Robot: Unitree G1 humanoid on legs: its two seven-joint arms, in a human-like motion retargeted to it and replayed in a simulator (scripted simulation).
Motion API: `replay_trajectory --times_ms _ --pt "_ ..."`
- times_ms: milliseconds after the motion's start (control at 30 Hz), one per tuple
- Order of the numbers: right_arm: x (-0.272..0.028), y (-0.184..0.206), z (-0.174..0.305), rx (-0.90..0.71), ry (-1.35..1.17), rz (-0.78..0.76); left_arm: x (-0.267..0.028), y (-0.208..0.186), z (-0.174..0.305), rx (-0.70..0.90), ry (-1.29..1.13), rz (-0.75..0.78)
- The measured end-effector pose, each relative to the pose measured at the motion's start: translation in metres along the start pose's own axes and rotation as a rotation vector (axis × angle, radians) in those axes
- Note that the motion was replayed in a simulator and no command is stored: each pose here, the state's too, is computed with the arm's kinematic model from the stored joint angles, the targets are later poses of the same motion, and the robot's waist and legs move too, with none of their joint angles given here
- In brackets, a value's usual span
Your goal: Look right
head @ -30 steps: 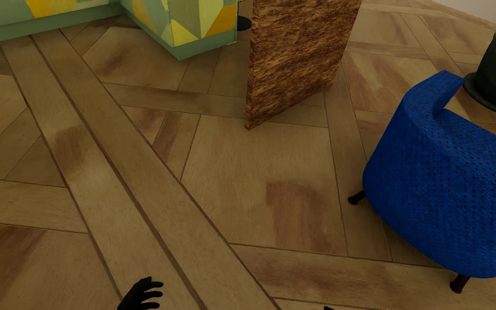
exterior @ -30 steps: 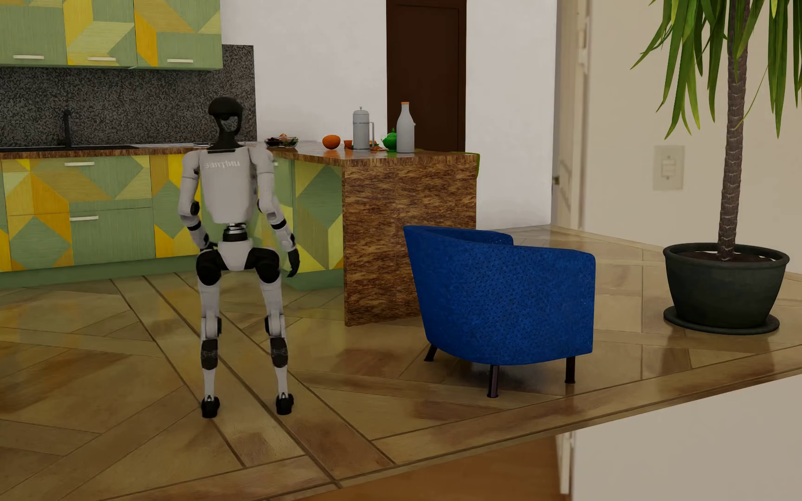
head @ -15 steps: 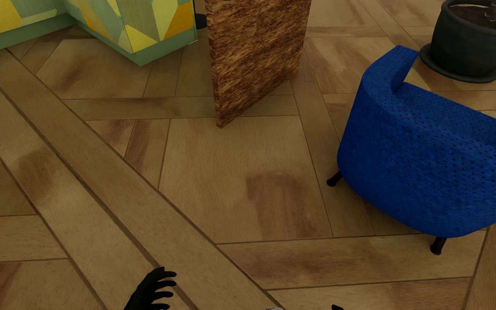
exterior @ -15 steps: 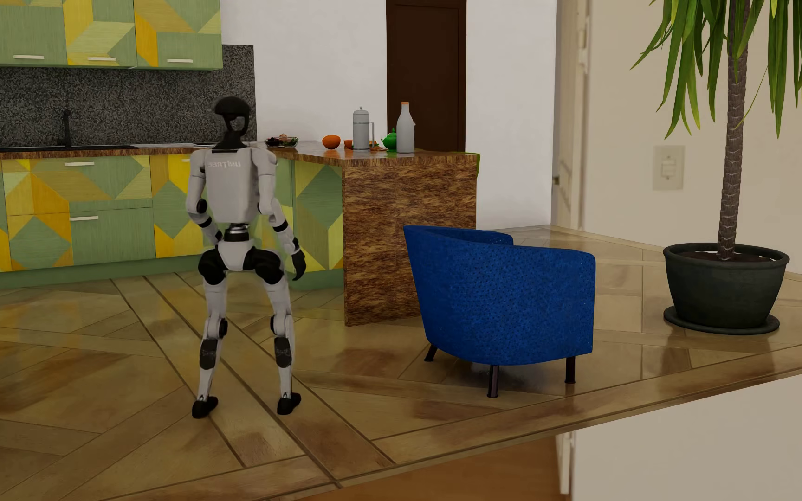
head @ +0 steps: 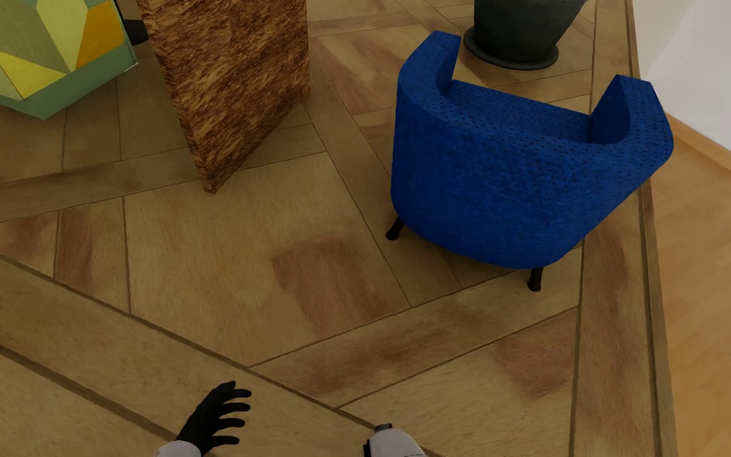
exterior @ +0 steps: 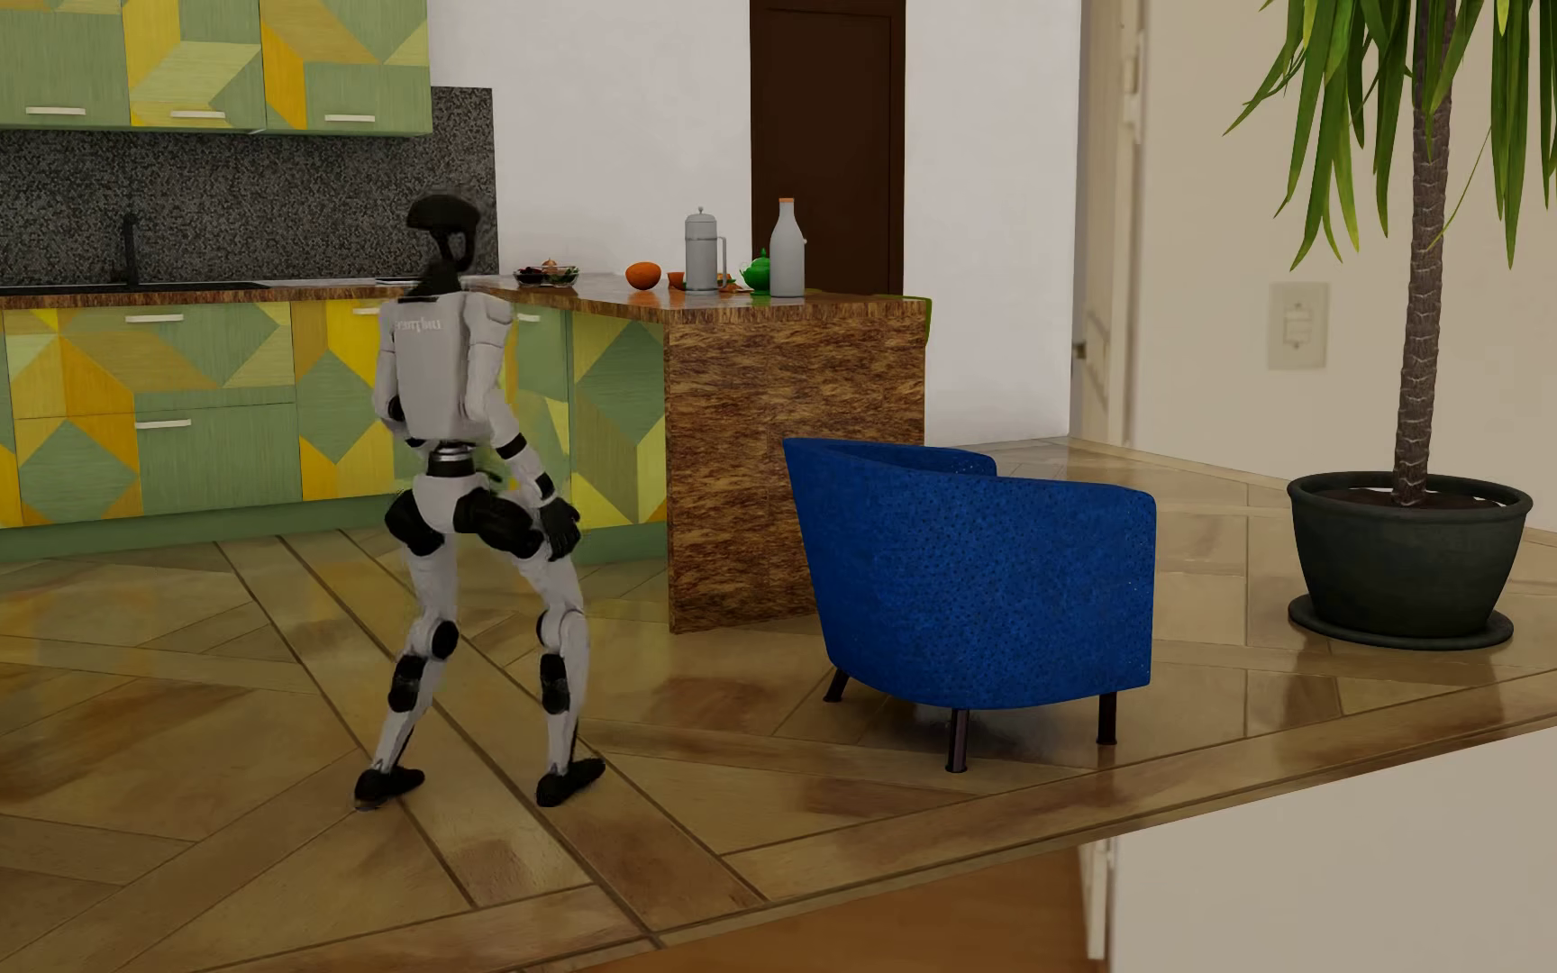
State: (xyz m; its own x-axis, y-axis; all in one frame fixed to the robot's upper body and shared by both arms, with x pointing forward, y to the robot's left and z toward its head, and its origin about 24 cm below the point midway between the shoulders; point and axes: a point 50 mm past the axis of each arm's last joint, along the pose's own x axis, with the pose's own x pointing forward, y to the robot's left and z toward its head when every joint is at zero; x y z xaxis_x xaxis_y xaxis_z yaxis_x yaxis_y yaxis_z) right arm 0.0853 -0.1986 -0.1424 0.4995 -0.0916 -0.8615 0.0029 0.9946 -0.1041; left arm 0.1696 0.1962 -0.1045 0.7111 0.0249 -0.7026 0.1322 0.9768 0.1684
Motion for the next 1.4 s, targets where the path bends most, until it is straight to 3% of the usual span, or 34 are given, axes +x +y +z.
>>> replay_trajectory --times_ms 67,133,300,433,567,700,833,1100,1200,1300,1367,1400 --pt "-0.002 -0.012 -0.006 0.013 0.015 0.004 0.000 -0.005 0.001 -0.011 -0.028 0.012" --pt "-0.002 0.003 0.005 0.110 -0.067 -0.034 -0.012 0.012 -0.040 0.013 0.098 0.052" --pt "0.002 -0.009 0.022 -0.017 -0.113 -0.024 -0.005 -0.016 -0.013 -0.062 0.008 0.027" --pt "0.004 0.002 0.030 0.041 -0.128 0.049 -0.016 0.015 -0.039 -0.060 0.078 0.140" --pt "0.003 0.000 0.012 0.011 -0.055 0.008 -0.003 -0.006 -0.001 -0.080 -0.020 0.072" --pt "0.004 0.002 0.018 -0.010 -0.067 -0.018 -0.013 0.018 -0.025 -0.043 0.005 0.095" --pt "0.005 0.010 0.020 0.042 -0.055 0.055 -0.008 -0.012 -0.017 -0.086 0.007 -0.011" --pt "-0.003 -0.003 -0.009 0.024 0.077 -0.016 -0.007 0.000 -0.019 -0.029 0.024 -0.045" --pt "0.004 0.002 0.011 -0.035 0.046 -0.003 -0.010 -0.003 -0.011 0.000 -0.045 -0.037" --pt "-0.001 0.001 -0.004 0.040 0.018 0.001 -0.006 -0.012 -0.009 -0.025 -0.003 -0.040" --pt "-0.005 -0.002 -0.001 0.140 -0.057 -0.037 -0.015 0.010 -0.034 -0.027 0.078 0.003" --pt "-0.003 -0.001 0.006 0.102 -0.074 -0.047 -0.013 0.006 -0.036 -0.026 0.097 -0.005"
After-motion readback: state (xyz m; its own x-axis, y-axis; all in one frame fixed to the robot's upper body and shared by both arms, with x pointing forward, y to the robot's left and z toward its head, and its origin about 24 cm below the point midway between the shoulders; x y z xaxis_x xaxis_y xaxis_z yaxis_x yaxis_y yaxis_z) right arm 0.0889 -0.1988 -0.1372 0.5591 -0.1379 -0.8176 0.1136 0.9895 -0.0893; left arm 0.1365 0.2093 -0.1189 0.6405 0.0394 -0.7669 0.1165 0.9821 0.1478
